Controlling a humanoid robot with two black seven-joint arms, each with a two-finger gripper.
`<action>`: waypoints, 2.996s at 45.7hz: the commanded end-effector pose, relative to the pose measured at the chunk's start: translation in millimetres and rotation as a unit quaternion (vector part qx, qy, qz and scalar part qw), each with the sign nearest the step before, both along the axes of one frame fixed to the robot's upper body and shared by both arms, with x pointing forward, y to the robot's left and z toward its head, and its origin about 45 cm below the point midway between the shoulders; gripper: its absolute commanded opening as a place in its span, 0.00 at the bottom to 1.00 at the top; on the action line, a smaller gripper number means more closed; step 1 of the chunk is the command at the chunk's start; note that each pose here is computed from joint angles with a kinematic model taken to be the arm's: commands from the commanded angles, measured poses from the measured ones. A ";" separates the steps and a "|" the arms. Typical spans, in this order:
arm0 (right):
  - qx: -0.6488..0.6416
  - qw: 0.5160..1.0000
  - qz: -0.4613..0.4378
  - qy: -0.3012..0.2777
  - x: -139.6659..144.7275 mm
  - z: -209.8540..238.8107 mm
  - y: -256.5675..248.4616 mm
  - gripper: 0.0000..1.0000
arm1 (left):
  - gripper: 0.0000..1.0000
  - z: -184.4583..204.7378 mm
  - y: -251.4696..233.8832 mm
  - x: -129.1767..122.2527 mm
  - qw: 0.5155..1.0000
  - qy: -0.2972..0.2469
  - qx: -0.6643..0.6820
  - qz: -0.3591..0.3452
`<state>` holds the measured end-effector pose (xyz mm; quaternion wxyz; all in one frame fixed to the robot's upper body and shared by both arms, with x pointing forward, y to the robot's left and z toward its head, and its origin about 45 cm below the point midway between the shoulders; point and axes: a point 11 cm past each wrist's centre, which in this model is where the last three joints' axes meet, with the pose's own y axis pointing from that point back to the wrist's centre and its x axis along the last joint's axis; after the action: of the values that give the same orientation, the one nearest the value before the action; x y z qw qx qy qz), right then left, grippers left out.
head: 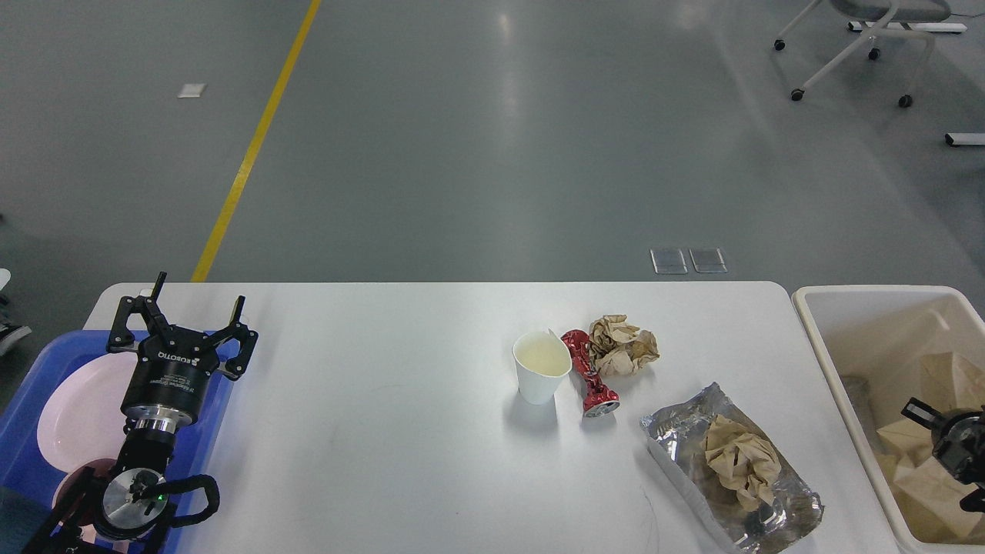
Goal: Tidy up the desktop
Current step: 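Open the right gripper to release the bag inside the bin, then raise the right gripper up out of the bin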
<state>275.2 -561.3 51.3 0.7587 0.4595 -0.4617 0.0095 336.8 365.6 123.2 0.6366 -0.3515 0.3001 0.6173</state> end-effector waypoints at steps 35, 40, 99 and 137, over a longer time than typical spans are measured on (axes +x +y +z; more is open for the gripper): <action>-0.030 0.999 0.018 -0.035 -7.9 -24.8 25.9 0.98 | 0.96 0.0 0.1 0.0 1.000 0.000 0.000 0.000; -0.026 0.999 0.018 -0.033 -7.4 -25.1 27.0 0.99 | 0.96 0.0 0.1 0.0 1.000 0.000 0.000 0.000; 0.188 0.914 0.257 0.251 44.3 342.0 276.7 1.00 | 0.96 0.1 0.0 0.0 1.000 0.000 0.000 0.000; 0.231 0.901 0.242 0.275 15.8 359.9 273.1 0.97 | 0.96 -0.1 0.0 0.0 1.000 0.001 0.000 0.000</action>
<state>292.4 -268.2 427.7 0.6914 0.7169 -0.0887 -0.0104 336.8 365.6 123.2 0.6367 -0.3516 0.3001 0.6172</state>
